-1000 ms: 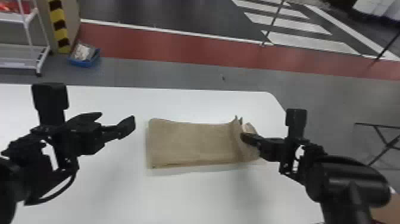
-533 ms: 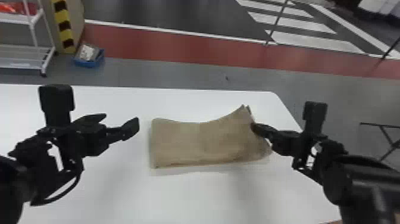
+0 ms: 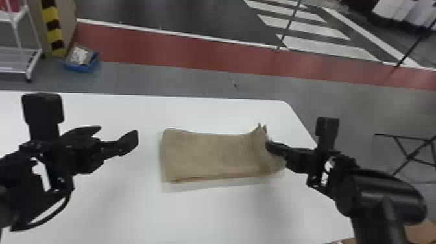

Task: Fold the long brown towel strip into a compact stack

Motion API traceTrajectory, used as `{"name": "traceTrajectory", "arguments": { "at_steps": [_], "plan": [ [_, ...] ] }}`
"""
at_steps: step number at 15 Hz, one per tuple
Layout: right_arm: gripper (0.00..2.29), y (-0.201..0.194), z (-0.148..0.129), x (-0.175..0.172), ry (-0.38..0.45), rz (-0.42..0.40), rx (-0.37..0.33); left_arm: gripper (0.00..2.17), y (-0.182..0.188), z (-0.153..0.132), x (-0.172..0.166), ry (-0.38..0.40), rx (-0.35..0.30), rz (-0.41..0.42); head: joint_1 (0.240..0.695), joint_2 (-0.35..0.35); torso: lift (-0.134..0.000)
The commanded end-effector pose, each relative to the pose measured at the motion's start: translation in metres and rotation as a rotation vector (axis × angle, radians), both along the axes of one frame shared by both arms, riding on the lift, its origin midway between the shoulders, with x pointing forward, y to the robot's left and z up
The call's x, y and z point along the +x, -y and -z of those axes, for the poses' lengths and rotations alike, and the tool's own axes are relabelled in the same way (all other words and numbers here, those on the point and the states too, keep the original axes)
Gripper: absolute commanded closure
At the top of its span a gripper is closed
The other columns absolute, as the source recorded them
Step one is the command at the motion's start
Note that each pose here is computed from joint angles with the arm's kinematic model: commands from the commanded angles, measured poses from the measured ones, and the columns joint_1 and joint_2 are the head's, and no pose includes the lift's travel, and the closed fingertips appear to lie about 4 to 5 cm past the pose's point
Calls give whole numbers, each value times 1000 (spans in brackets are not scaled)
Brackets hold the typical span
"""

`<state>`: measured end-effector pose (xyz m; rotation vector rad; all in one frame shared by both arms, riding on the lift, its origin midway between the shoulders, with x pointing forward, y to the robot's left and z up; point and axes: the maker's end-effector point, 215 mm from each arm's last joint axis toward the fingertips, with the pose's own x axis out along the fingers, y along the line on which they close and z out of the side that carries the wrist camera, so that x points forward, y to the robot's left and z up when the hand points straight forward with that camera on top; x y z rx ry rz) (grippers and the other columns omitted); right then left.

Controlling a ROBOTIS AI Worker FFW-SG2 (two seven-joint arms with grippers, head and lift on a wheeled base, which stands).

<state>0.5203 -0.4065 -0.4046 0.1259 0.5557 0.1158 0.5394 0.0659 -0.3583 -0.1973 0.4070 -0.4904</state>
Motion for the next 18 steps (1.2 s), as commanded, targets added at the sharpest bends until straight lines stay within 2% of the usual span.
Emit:
{"name": "traceTrajectory", "arguments": {
  "at_steps": [1, 3, 5, 7, 10, 11, 14, 15, 16, 17, 18],
  "plan": [
    [1413, -4, -25, 1, 48, -8, 9, 39, -1, 1, -1, -2, 0, -3, 695, -345, -125],
    [1413, 9, -56, -4, 103, 14, 19, 39, -4, 1, 0, -1, 3, -8, 695, -336, -125],
    [1413, 38, -70, -10, 125, 57, 19, 39, -4, 1, 0, 0, 4, -7, 695, -342, -125],
    [1413, 53, -51, -12, 90, 79, 9, 39, -5, 0, 1, 2, 4, -8, 695, -350, -125],
    [1413, 43, -2, -3, 20, 56, -30, 39, -1, 1, 1, 4, 10, -4, 695, -350, -125],
    [1406, 41, 6, 0, 16, 51, -41, 39, -3, 2, 0, 2, 13, -5, 695, -350, -125],
    [1399, 41, 3, 9, 44, 38, -71, 39, -7, 4, 0, -1, 14, -12, 695, -350, -125],
    [1072, 42, 4, 7, 41, 40, -68, 39, -6, 5, -1, -4, 14, -11, 695, -350, -125],
    [441, 46, 3, 5, 55, 48, -73, 39, -5, 6, -2, -5, 13, -8, 695, -350, -125],
    [29, 50, 2, 1, 69, 54, -76, 39, -3, 7, -3, -6, 12, -5, 695, -350, -125],
    [-2, 54, 0, -3, 84, 60, -75, 39, -3, 6, -2, -4, 13, -5, 695, -350, -125]
  ]
}}
